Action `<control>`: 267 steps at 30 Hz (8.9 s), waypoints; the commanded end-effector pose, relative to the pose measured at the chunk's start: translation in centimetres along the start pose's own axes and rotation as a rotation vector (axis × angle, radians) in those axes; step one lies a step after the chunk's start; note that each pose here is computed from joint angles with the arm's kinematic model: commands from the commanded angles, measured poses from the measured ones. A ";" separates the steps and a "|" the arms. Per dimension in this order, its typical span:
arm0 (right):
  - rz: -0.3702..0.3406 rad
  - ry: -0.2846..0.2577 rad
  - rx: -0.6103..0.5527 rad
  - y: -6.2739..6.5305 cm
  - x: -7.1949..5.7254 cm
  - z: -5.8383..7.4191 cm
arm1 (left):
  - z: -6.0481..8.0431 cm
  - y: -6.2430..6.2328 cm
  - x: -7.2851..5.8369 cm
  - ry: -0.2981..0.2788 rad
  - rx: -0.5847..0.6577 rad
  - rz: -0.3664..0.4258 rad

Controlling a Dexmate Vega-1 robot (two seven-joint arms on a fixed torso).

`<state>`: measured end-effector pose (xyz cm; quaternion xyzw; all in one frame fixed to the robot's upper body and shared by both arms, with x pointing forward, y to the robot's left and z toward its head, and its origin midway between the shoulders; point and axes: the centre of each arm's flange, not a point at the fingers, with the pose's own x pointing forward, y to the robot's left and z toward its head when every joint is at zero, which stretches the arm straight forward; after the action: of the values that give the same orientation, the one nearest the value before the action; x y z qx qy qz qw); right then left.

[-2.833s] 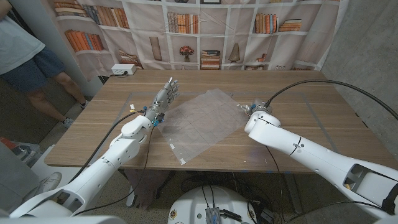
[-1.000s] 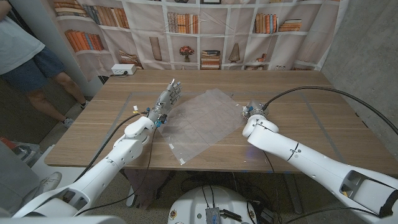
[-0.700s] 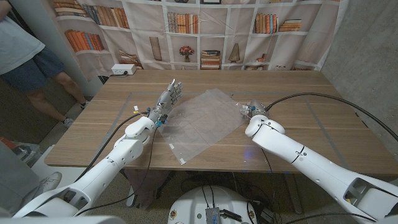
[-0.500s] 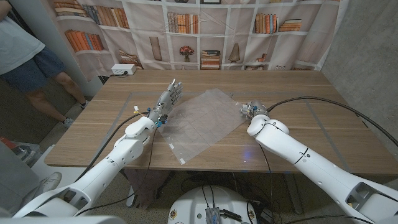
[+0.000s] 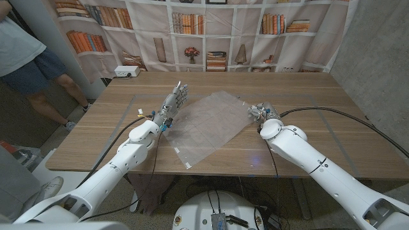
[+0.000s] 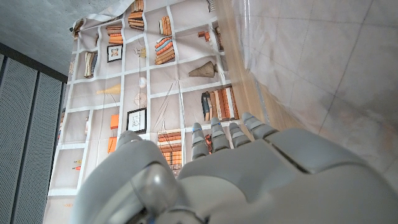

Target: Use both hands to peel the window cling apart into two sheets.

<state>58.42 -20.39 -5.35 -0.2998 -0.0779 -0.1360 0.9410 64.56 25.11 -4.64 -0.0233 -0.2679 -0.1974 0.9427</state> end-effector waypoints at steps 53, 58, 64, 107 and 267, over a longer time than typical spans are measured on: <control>-0.101 -0.213 0.366 -6.3 1.6 3.0 | 1.8 -2.2 0.8 -0.036 0.020 -0.044; -0.110 -0.240 0.333 -6.5 1.6 3.4 | 2.6 -2.3 0.8 -0.040 0.046 -0.052; -0.136 -0.252 0.338 -7.1 1.5 3.5 | 3.0 -2.6 0.9 -0.052 0.045 -0.051; -0.364 -0.629 0.024 -10.4 1.2 7.4 | 4.6 -3.5 2.5 -0.068 0.082 -0.083; -0.365 -1.030 -0.111 -6.3 -4.9 9.7 | 25.8 -4.7 4.2 -0.291 0.684 -0.196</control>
<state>51.97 -19.44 4.41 -0.3576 -0.5522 -0.1437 0.7393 52.87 23.52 18.61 0.2817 -0.4639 -0.1680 0.8229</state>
